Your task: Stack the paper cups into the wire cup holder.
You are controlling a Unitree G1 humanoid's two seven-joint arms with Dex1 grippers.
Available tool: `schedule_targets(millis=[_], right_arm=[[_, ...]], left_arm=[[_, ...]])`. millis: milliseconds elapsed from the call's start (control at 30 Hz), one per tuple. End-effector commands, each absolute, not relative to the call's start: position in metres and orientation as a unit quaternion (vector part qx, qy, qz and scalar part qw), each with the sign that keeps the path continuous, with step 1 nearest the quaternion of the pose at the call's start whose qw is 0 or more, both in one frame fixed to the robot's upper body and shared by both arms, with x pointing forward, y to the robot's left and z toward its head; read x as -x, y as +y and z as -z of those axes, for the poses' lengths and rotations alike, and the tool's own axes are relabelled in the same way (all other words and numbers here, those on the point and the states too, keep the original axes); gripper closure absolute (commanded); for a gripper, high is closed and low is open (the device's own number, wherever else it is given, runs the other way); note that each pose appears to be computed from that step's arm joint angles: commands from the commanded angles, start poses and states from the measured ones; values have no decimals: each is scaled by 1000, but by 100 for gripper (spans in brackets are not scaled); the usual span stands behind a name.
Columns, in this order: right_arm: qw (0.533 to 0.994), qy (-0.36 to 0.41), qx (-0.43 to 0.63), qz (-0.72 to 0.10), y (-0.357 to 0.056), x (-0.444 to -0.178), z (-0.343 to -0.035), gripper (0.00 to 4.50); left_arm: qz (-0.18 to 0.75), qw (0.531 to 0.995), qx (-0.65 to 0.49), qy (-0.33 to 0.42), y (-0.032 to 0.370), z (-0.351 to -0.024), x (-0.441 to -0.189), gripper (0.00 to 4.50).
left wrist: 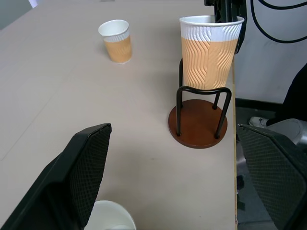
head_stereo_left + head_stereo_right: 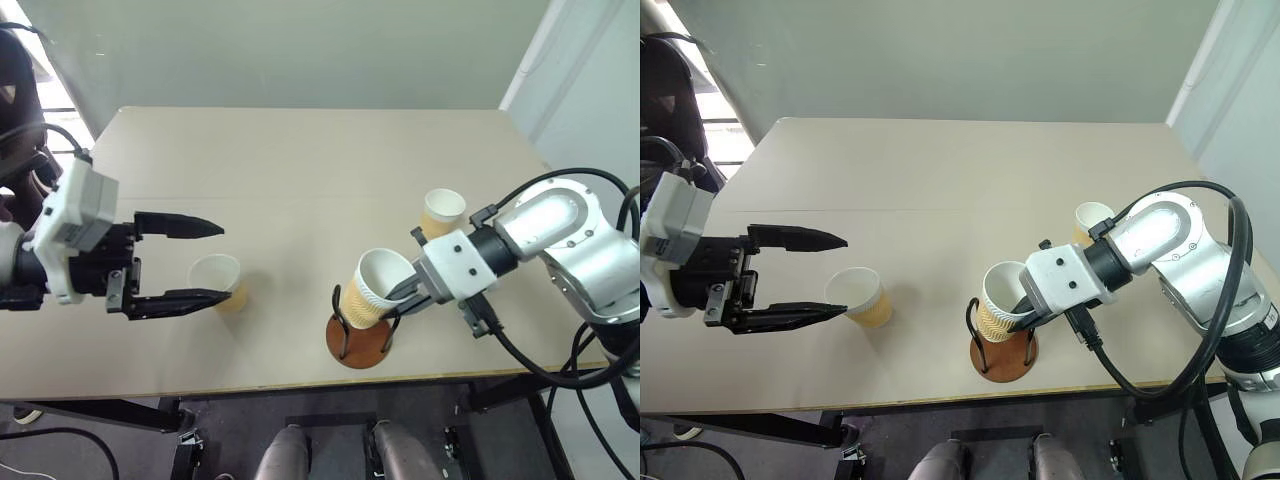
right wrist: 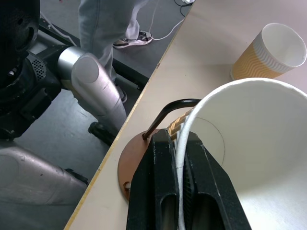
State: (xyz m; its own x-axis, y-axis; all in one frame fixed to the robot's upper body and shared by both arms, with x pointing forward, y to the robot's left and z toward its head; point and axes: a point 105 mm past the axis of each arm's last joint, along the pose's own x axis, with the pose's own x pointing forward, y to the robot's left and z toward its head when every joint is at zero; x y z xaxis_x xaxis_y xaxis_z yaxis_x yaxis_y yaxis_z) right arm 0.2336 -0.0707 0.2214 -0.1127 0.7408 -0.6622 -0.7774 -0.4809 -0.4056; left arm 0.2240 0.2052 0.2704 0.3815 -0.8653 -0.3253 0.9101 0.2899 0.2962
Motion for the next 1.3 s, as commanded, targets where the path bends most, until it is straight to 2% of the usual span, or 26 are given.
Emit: schedule_targets(millis=[33, 300, 367, 400, 467, 533, 633, 733, 967, 1300], right_arm=[[505, 15, 440, -742, -71, -234, -222, 387], [519, 14, 452, -725, -77, -245, -229, 111], [560, -1, 453, -694, -86, -264, -250, 44], [601, -9, 457, -656, -95, -285, -266, 9], [680, -14, 455, -575, -114, -329, -289, 9], [733, 8, 452, -507, -133, -369, -290, 9], [740, 70, 481, -465, -157, -403, -257, 9], [733, 98, 490, -462, -165, -413, -239, 9], [725, 126, 506, -449, -172, -424, -221, 9], [694, 165, 531, -457, -178, -425, -199, 9]], left_arm=[[548, 801, -237, 39, 204, -279, -219, 0], [545, 803, -238, 39, 204, -279, -219, 0], [545, 803, -238, 38, 204, -280, -219, 0], [544, 804, -239, 38, 204, -280, -220, 0], [542, 805, -239, 38, 205, -280, -220, 0], [541, 805, -239, 38, 205, -280, -220, 0], [541, 806, -238, 37, 204, -279, -219, 0], [539, 807, -238, 37, 203, -279, -217, 0], [529, 814, -235, 42, 205, -278, -211, 0], [521, 819, -237, 43, 204, -279, -208, 0]])
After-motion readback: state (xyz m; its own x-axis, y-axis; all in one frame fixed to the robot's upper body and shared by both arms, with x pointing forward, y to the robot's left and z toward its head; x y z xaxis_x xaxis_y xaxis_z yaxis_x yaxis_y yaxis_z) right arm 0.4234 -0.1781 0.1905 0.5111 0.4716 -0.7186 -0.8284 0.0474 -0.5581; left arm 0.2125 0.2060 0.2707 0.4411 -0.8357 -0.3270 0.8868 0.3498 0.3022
